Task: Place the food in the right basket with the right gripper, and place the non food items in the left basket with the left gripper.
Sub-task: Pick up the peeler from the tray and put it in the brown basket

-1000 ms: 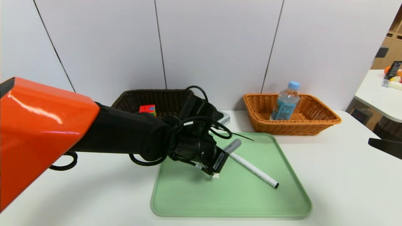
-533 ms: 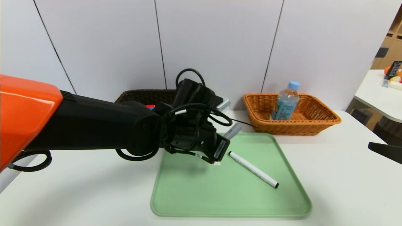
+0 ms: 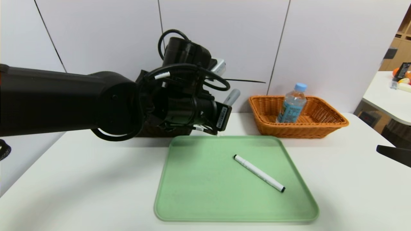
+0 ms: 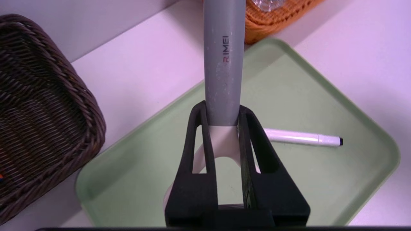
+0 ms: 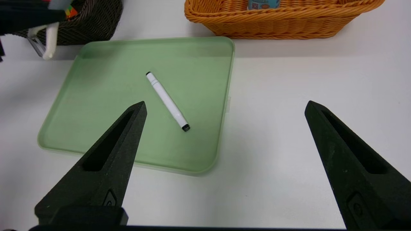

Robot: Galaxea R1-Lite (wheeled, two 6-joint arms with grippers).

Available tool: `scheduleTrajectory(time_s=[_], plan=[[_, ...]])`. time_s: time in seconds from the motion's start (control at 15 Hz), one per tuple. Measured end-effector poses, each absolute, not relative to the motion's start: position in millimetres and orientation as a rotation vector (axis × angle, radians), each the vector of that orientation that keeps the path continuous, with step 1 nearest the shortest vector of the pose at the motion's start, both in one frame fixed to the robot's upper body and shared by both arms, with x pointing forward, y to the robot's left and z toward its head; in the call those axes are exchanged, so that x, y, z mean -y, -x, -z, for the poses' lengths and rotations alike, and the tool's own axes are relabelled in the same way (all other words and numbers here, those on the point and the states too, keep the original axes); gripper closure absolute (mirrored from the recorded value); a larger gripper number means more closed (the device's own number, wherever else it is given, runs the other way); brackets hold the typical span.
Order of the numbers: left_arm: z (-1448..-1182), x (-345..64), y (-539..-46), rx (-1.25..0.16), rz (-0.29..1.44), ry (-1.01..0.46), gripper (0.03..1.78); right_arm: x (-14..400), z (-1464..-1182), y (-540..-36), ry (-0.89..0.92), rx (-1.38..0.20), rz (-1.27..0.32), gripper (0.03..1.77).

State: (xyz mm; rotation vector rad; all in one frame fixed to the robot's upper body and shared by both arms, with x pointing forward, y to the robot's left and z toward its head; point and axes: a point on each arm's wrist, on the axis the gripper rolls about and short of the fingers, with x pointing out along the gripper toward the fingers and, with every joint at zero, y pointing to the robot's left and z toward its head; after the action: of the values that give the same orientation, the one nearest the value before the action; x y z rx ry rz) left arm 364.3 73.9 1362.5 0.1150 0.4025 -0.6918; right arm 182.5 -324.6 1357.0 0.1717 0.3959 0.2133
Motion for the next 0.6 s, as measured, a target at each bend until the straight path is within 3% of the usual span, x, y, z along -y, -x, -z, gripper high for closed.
scheduleTrajectory(time_s=[0.2,0.6], plan=[[-1374.3,-86.3,-379.2,-0.397,0.598,-0.08,1.56,324.6,-1356.3,-182.7,-0.173,-0.399,-0.213,0.1],[-1356.2,-118.9,-433.3,-0.444,0.326,0.065,1.56,324.7,-1351.4,-183.7,-0.175,-0.419,-0.208,0.1]])
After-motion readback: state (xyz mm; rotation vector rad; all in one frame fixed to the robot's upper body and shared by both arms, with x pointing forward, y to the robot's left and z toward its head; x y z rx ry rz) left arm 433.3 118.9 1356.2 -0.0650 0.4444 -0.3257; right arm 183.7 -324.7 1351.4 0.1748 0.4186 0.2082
